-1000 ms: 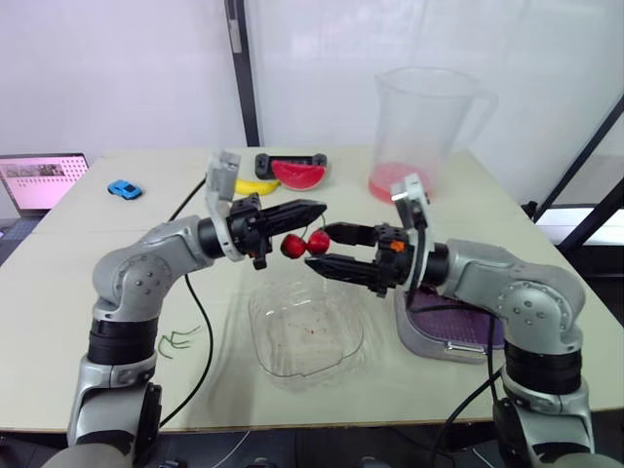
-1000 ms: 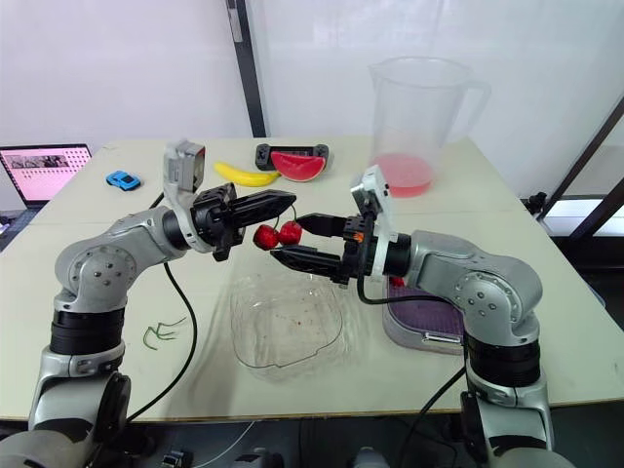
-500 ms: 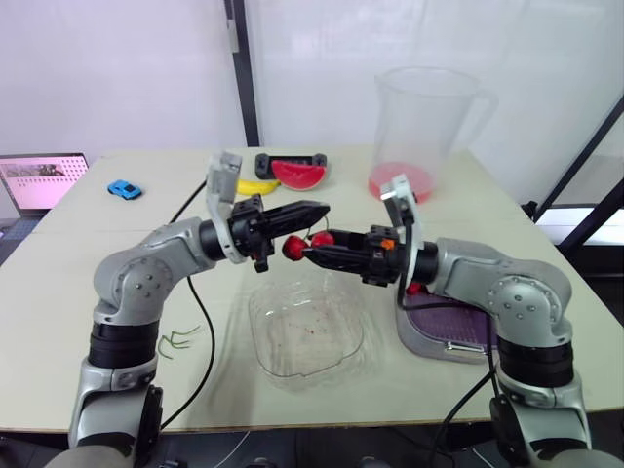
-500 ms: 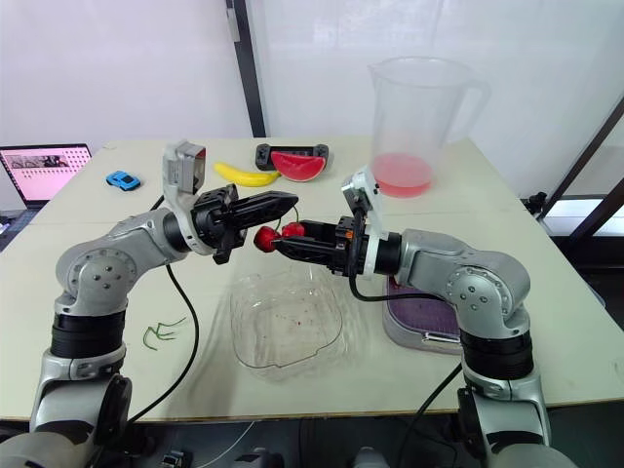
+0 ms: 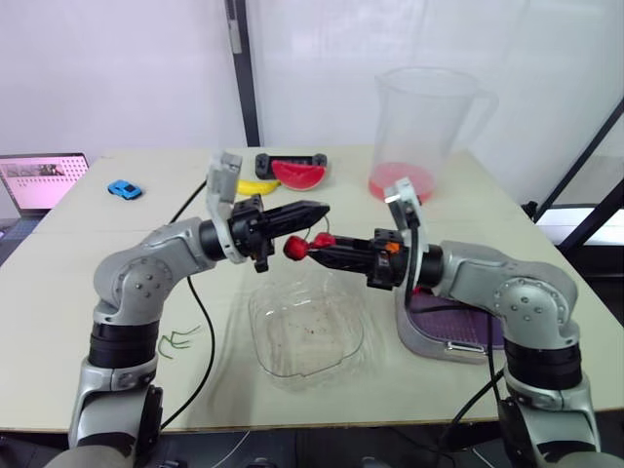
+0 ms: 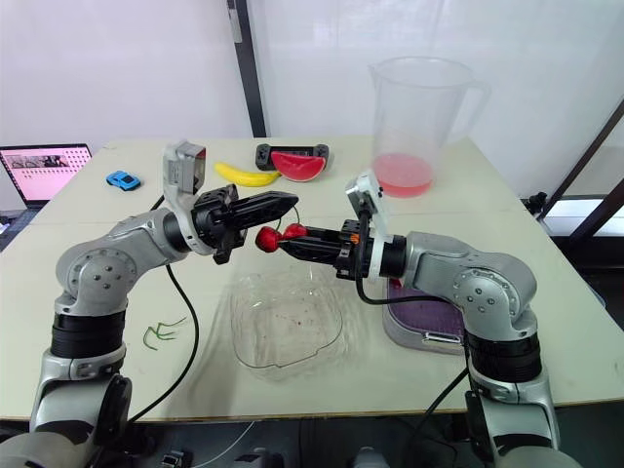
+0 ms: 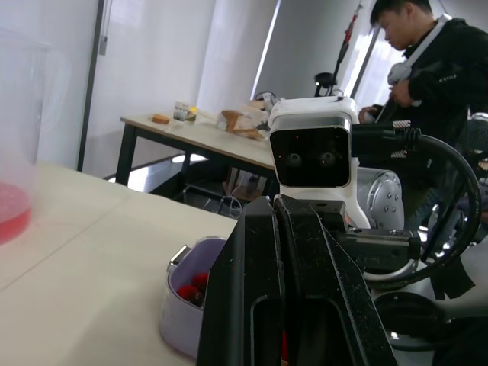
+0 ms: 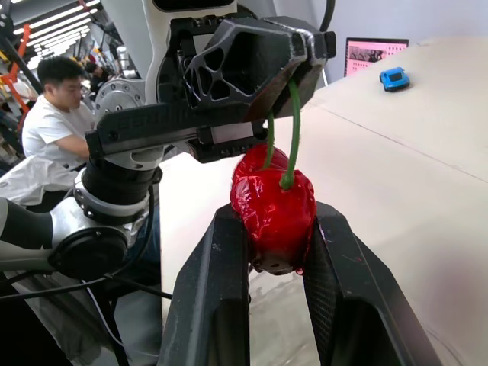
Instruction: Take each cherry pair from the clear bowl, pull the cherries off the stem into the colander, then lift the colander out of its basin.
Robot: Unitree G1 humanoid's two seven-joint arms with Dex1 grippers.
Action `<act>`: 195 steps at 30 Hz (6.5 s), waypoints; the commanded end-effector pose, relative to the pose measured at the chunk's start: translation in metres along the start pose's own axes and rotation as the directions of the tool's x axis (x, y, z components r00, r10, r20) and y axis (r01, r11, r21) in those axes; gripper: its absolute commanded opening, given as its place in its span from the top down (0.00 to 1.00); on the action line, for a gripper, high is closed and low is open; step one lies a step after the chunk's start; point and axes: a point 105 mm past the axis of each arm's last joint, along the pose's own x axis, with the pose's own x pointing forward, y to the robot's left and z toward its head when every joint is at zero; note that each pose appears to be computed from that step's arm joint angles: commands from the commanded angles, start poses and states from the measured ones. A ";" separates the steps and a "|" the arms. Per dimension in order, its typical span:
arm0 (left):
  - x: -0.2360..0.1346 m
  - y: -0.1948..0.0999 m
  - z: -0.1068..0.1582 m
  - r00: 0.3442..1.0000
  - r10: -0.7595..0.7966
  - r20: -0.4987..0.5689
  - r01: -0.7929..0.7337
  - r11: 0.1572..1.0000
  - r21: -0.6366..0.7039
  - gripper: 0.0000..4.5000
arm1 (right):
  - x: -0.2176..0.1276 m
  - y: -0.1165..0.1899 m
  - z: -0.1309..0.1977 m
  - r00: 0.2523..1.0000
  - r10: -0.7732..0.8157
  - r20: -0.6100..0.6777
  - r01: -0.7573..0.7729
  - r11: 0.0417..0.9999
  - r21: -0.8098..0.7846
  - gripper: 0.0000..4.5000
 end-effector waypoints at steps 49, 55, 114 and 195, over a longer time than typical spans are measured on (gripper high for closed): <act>-0.013 0.006 0.009 0.996 0.075 0.040 -0.078 0.994 0.081 1.00 | -0.164 -0.048 0.018 0.835 -0.359 -0.417 0.260 0.925 -0.276 0.01; -0.005 0.003 0.008 0.998 0.042 0.049 -0.045 0.997 0.066 1.00 | -0.085 -0.016 0.039 0.971 -0.105 -0.213 0.051 0.969 -0.243 0.01; 0.001 -0.002 0.007 0.999 0.018 0.048 -0.021 0.998 0.055 1.00 | -0.062 -0.023 0.002 0.959 -0.103 -0.264 0.062 0.985 -0.161 0.96; -0.234 0.012 -0.024 0.625 0.759 -0.183 -0.711 0.650 0.268 0.02 | -0.073 -0.039 0.026 0.892 -0.007 -0.451 -0.113 0.964 -0.239 0.00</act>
